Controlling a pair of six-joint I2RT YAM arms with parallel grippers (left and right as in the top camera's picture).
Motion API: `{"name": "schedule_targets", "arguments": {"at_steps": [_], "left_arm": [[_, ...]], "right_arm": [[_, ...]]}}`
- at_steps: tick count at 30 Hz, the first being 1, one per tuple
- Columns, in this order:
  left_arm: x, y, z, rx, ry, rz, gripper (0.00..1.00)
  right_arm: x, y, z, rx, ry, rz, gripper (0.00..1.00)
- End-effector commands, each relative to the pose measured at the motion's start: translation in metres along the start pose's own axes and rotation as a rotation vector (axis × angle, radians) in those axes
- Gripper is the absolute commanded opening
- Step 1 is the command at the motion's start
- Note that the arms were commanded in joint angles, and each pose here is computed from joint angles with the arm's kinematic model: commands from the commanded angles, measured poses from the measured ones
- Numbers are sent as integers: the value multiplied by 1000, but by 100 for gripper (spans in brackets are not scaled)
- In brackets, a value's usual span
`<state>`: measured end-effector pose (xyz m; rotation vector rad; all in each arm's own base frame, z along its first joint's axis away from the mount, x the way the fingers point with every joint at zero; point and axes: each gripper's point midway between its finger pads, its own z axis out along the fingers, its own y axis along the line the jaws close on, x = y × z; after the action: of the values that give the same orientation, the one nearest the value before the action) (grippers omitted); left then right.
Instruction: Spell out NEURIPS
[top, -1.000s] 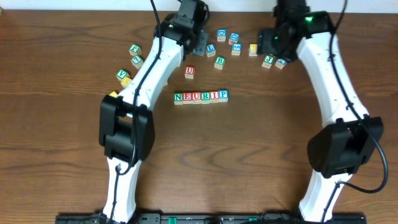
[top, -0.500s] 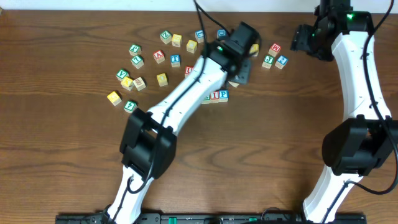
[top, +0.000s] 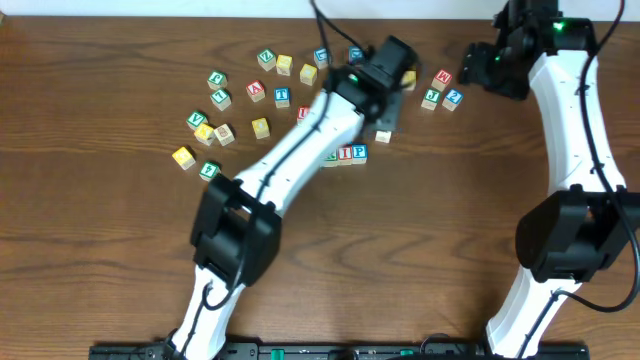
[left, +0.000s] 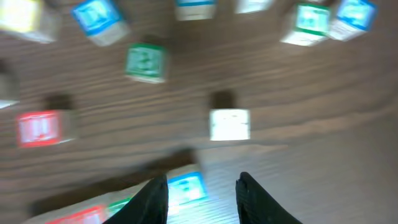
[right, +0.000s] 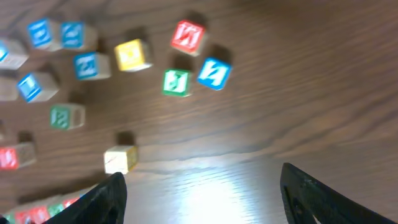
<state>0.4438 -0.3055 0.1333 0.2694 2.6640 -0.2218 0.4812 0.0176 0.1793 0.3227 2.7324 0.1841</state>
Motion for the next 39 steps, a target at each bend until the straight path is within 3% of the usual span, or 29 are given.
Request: {"name": "schedule_targets", "arguments": {"at_steps": [1,4,6,7,9,13,19,39], "left_arm": [[-40,56,-64,-42,-123,-111,36],[-49,102,-95,-81,-150,-175,36],[-52,139,-116,-119,-165,-209,36],[-52,154,-123,-135,-170,-234,36],[-52,179,-132,-162,-175,-279,36],[-46,224,-138,-214,-159,-358,36],[-38,254,-141,-250,-141,-414,36],[-37,258,-141,-254,-139,-420,37]], "right_arm": [[14,29,5,-50,34,-70,73],[27,51,11,-62,61,-111,72],[40,69,17,-72,81,-128,62],[44,76,19,-77,85,-135,47],[52,89,25,-87,87,-153,33],[67,110,40,-106,92,-160,20],[87,130,63,-118,90,-169,2],[102,125,122,-94,41,-144,1]]}}
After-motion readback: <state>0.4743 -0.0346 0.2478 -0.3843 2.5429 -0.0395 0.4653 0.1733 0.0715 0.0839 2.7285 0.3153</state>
